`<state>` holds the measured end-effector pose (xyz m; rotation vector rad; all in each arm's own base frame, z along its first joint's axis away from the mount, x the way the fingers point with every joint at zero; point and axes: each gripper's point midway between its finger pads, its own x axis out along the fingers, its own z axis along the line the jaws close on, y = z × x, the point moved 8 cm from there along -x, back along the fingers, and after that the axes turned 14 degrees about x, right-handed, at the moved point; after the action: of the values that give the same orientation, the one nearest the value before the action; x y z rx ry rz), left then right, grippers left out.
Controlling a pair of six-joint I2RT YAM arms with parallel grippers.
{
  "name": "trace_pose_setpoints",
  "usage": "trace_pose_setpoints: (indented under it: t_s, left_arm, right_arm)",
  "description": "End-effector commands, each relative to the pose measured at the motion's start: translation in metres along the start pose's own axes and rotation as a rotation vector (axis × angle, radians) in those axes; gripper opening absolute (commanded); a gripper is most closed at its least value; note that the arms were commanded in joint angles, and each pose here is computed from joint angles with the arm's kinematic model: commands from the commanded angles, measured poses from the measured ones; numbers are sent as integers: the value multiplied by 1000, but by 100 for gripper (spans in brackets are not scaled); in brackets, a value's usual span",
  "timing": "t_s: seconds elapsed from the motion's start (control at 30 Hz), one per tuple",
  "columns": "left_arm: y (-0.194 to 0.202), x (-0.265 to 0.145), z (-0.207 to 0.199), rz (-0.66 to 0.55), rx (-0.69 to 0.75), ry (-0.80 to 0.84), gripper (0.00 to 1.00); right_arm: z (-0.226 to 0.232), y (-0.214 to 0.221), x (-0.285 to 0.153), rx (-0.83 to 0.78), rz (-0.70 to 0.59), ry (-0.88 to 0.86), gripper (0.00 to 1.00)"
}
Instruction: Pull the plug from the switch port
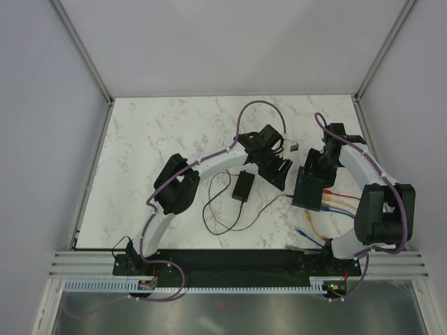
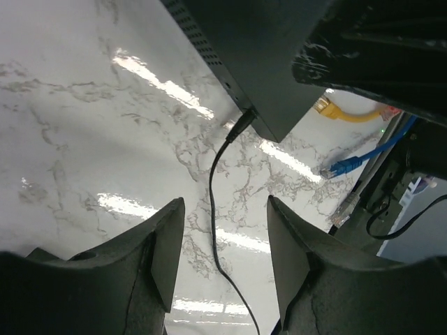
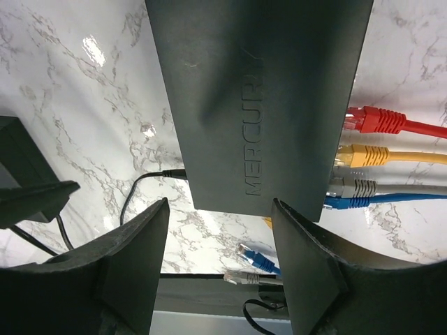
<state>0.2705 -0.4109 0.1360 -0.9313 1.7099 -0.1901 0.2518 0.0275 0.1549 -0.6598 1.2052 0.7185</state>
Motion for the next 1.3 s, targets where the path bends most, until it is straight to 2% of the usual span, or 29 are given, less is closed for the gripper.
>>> trace_pose_setpoints:
  t_s: [0.0, 0.17, 0.3, 0.47, 0.57, 0.63, 0.8, 0.97, 1.17, 1.27]
  left_arm:
    - [-18, -20, -15, -112, 260, 29, 58]
    - [-6, -11, -15, -136, 410, 72, 57]
    - [-6, -4, -22, -182, 566, 65, 56]
    - [-22, 2, -21, -218, 481, 47, 54]
    - [-28, 0, -30, -232, 330, 97, 49]
    - [-27, 0, -36, -236, 325, 146, 48]
    - [-25, 0, -36, -242, 357, 139, 49]
    - [-31, -5, -40, -268, 304, 163, 50]
    - [-24, 0, -34, -280, 385, 142, 54]
    - [-18, 1, -27, -310, 530, 76, 55]
  right_arm:
    - [5, 1, -7, 6, 16, -17, 69]
    - [3, 12, -4, 37, 79, -37, 69]
    - [0, 17, -8, 52, 79, -21, 69]
    - [-3, 20, -13, 73, 69, -14, 69]
    - [-5, 21, -13, 79, 58, -3, 69]
    - [-8, 21, -12, 75, 52, 14, 69]
    - [-12, 18, -11, 81, 40, 32, 69]
    - [-12, 18, -13, 88, 51, 13, 69]
    - [-13, 18, -12, 158, 88, -25, 68]
    - [-13, 17, -13, 186, 103, -43, 68]
